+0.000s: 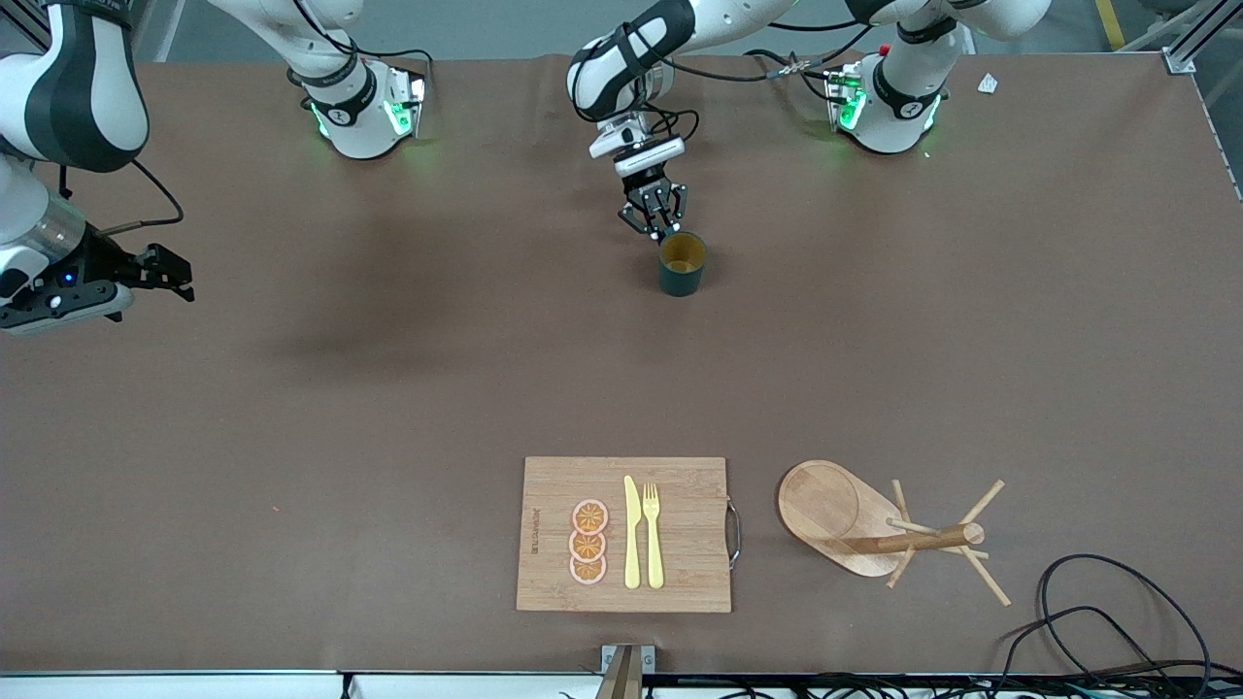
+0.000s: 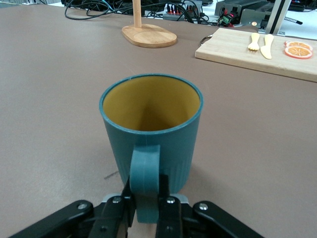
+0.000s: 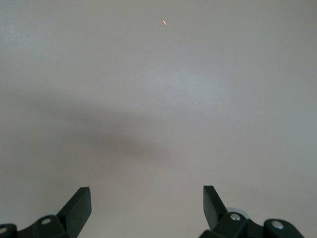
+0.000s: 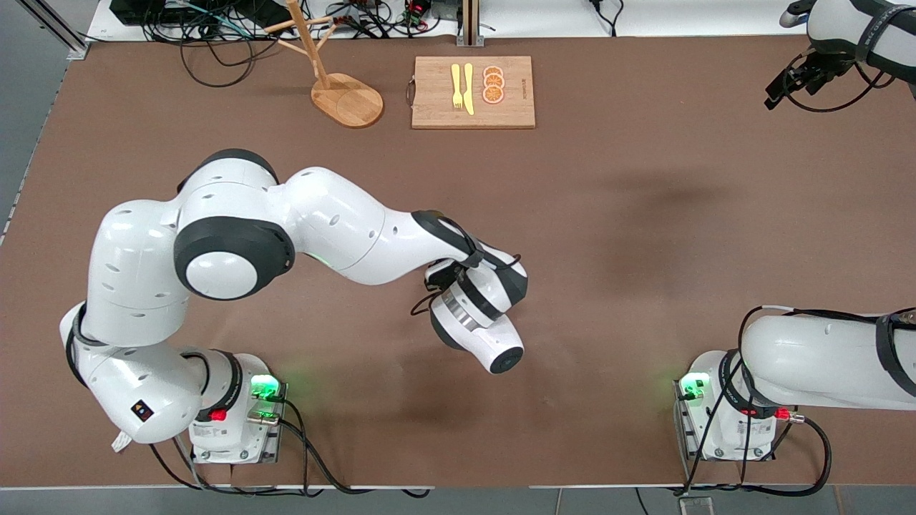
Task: Pass cup and hang on rack
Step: 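Lower the left gripper to the mug handle, then grasp the mug handle with the left gripper and lift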
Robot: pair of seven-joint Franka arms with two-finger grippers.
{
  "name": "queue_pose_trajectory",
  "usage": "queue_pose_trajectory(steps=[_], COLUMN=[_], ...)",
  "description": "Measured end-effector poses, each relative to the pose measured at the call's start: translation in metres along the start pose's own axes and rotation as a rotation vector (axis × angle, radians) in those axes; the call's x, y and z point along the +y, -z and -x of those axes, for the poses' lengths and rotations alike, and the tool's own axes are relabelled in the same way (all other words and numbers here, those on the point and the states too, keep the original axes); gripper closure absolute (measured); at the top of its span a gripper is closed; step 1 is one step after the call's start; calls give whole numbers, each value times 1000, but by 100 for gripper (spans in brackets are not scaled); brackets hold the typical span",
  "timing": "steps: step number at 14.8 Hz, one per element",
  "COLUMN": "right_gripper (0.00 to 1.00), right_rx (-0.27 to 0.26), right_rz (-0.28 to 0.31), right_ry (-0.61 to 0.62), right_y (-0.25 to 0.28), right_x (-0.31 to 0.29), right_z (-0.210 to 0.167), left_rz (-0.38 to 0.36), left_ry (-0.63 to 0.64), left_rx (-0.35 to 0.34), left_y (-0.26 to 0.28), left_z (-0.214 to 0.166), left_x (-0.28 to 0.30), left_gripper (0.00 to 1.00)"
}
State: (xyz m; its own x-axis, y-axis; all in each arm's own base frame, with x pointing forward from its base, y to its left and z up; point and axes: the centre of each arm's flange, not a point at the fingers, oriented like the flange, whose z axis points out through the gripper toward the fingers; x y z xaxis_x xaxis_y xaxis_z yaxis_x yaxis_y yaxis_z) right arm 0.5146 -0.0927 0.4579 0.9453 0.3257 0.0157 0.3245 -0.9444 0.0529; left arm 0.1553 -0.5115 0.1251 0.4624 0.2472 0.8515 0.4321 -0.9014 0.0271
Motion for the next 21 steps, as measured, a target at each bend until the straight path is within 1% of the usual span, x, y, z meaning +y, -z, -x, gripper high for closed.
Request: queue_pose_trajectory(steps=[4, 8, 10, 12, 15, 17, 19, 21], right_gripper=[0, 0, 0, 0, 0, 0, 0, 0], right_rx=[0, 0, -1, -1, -1, -1, -18, -46], right_rz=[0, 0, 0, -1, -1, -3, -13, -23], right_ry=[0, 1, 1, 2, 6, -4, -59, -128], right_y=[0, 0, 0, 0, 0, 0, 4, 28], right_x=[0, 0, -1, -1, -3, -4, -10, -22], right_z=[0, 0, 0, 0, -1, -2, -3, -10], left_rz=[-2, -5, -26, -61, -118, -172, -226, -267], left_ry=[17, 71, 109, 172, 255, 307, 352, 401], left_rx=[0, -16, -39, -77, -128, -175, -241, -332], left_y=[-1, 5, 10, 17, 14, 2, -14, -31], left_z=[-5, -23, -37, -58, -108, -154, -207, -267], left_x=[8, 36, 54, 77, 112, 132, 150, 161], left_gripper=[79, 79, 79, 79, 79, 79, 79, 79])
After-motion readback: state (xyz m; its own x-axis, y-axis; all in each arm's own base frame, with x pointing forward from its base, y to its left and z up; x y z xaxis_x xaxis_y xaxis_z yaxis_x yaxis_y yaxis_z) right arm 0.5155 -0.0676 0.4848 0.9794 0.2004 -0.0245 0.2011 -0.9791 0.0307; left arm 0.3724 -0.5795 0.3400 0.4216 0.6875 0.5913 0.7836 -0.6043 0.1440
